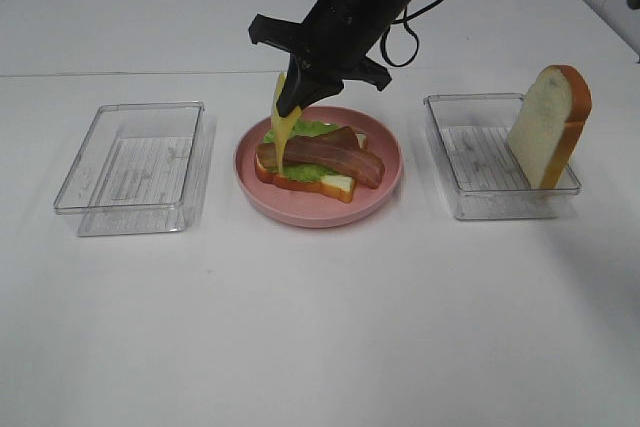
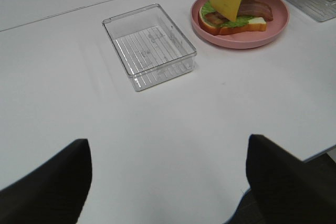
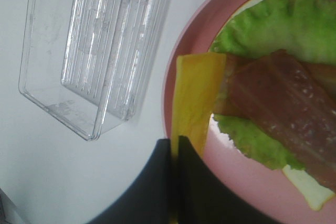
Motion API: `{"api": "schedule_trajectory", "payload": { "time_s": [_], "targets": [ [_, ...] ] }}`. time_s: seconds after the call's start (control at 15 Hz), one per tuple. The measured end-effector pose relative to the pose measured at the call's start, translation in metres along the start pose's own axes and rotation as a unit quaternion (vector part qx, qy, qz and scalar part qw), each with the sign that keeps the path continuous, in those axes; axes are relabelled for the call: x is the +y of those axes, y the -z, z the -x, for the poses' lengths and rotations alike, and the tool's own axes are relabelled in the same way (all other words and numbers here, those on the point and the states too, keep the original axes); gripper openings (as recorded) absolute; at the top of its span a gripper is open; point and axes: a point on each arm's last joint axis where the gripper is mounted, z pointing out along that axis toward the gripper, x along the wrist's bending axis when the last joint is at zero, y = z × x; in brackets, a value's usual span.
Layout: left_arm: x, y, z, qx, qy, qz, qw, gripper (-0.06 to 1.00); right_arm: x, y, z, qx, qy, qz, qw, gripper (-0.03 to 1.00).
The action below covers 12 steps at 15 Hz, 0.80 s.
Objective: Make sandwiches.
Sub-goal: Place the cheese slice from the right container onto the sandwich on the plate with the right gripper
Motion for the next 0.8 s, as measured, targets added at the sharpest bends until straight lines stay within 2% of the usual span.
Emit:
{"api": "schedule_trajectory", "payload": {
  "time_s": [0.27,0.53,0.8],
  "targets": [
    [0.000,0.000,0.000,0.000,0.000,0.000,1.000,0.76,0.005,0.008,0.025,-0.007,-0.034,0.010,0.999,0.00],
    [0.000,0.000,0.000,0.000,0.000,0.000,1.000,0.76,0.006,0.008,0.008,0.076,-0.017,0.012,0.997,0.00],
    [0.000,0.000,0.000,0.000,0.000,0.000,1.000,0.76,0.006,-0.007,0.012,0.082,-0.027,0.008,0.996,0.00]
  ]
}}
